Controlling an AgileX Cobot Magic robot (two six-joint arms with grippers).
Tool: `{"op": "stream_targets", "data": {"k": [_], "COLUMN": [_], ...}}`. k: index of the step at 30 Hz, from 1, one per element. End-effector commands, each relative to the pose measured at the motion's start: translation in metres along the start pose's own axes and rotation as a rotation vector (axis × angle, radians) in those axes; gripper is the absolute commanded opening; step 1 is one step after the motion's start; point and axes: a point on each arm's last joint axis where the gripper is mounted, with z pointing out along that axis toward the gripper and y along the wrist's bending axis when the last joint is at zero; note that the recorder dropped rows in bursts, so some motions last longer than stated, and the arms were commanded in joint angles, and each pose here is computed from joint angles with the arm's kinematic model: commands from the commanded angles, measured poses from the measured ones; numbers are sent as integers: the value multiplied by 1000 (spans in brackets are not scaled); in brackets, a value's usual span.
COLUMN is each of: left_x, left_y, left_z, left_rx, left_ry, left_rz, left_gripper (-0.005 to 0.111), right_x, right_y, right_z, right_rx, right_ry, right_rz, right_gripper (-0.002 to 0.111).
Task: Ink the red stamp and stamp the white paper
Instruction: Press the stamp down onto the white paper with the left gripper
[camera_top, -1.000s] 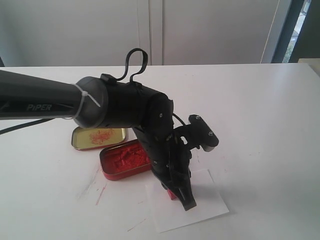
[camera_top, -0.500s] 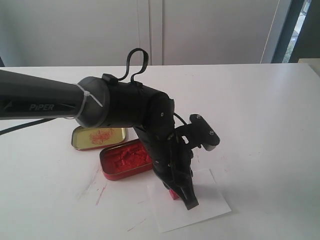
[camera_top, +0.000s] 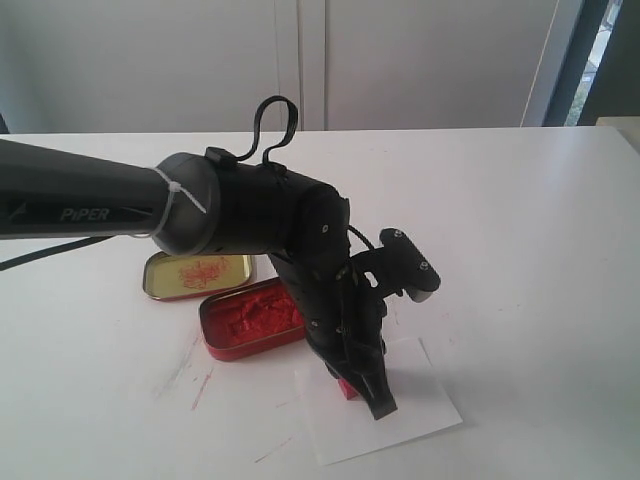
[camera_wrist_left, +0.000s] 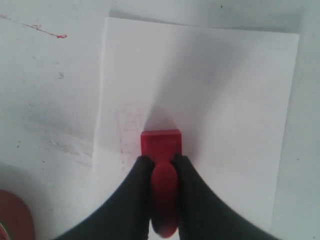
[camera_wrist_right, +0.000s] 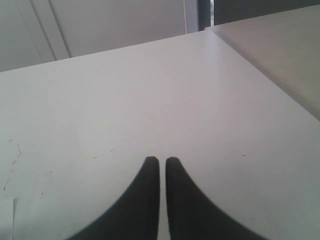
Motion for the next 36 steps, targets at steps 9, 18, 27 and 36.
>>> {"op": "stream_targets", "data": {"k": [9,18,27,36], "left_x": [17,17,17,16], "left_y": [-5,-5,-5,-5], "left_z": [28,28,28,28], "left_rx": [55,51,56,56], "left_ry": [130,123,126,119], "left_rz": [-16,-16,-20,-26], "left_gripper": [0,0,0,0], "right_x": [1,1,1,1], "right_y": [0,0,0,0], "right_z": [0,0,0,0], "right_rx": [-1,-1,-1,-1], "right_ry": [-2,-2,-2,-2], "right_rz": [-3,-3,-3,-3], "right_gripper": [5,5,5,5]}}
